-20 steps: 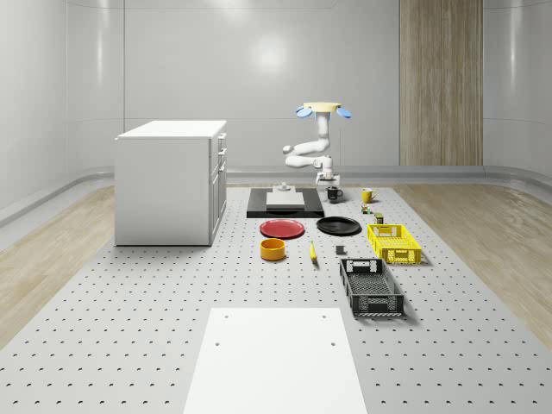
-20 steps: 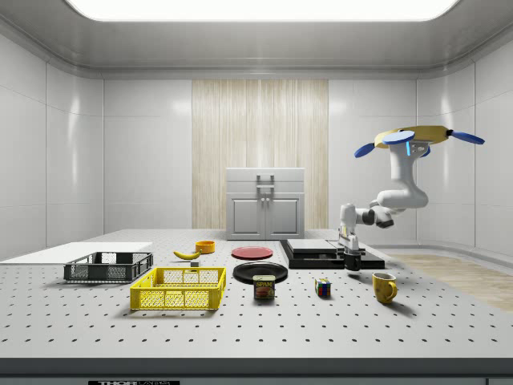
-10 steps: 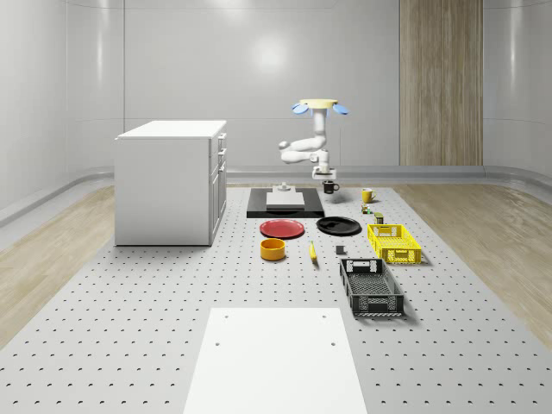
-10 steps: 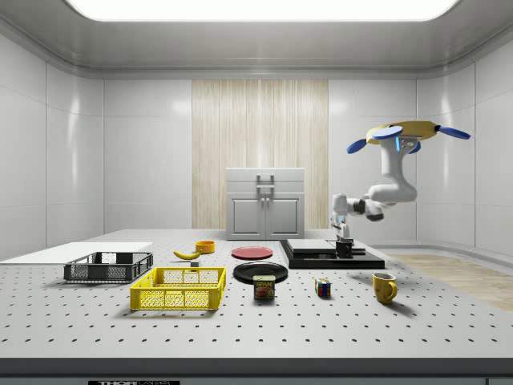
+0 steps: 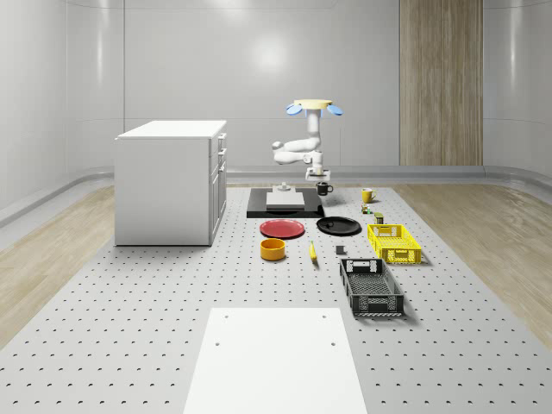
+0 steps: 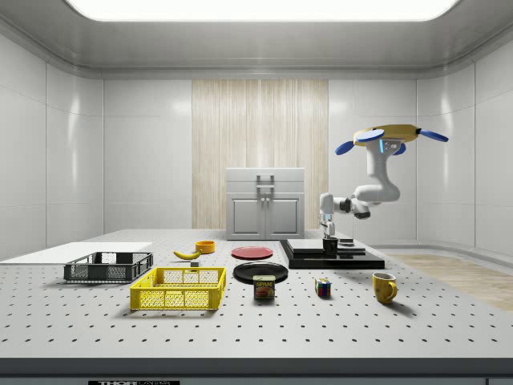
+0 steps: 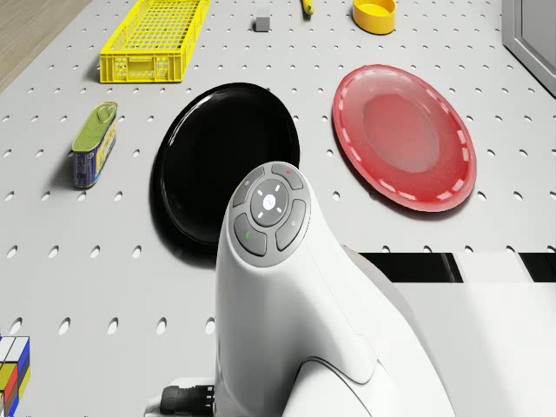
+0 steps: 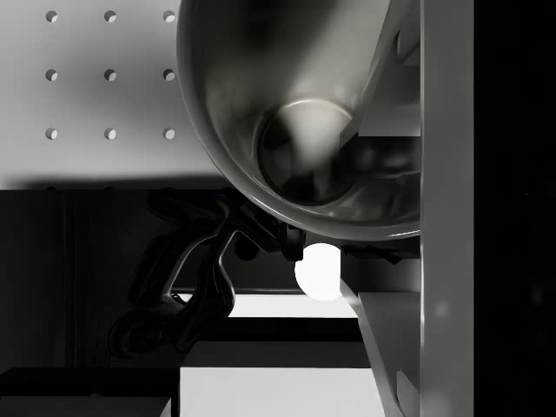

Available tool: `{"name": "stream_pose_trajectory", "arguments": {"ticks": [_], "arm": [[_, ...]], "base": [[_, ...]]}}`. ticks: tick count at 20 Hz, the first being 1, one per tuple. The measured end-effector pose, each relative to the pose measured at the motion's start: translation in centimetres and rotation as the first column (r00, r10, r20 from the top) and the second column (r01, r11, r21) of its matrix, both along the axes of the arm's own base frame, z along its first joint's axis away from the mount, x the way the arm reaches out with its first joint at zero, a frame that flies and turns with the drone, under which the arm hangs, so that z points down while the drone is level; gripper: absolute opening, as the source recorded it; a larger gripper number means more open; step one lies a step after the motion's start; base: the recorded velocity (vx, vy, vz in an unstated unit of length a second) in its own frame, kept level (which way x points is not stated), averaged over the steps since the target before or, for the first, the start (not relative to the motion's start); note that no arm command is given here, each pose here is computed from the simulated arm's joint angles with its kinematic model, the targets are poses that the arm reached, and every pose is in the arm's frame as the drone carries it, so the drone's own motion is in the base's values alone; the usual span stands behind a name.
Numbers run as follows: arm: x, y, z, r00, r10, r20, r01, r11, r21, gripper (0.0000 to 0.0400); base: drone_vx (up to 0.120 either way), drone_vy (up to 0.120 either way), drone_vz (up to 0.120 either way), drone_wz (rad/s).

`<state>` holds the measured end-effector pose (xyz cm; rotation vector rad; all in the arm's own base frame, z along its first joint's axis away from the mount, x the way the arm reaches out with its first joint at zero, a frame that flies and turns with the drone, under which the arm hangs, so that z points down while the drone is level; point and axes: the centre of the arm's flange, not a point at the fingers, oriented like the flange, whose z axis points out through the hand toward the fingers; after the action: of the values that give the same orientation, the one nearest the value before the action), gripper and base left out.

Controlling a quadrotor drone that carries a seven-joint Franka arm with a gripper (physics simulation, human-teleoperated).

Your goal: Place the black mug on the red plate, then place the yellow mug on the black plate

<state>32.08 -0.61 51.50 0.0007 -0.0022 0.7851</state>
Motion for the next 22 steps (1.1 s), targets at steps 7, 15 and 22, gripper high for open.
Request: {"name": "stream_pose_trajectory", "arguments": {"ticks": [7,15,22], "arm": [[0.00,0.00,-0.02,1.000,0.000,0.0000,0.000,1.000,0.000,0.0110],[0.00,0.00,-0.03,1.000,0.000,0.0000,0.000,1.000,0.000,0.0110],[0.00,0.00,-0.03,1.000,0.000,0.0000,0.000,1.000,0.000,0.0110]], "base": [[0.120,-0.120,0.000,0.000],[0.120,-0.120,0.000,0.000],[0.120,-0.120,0.000,0.000]]}}
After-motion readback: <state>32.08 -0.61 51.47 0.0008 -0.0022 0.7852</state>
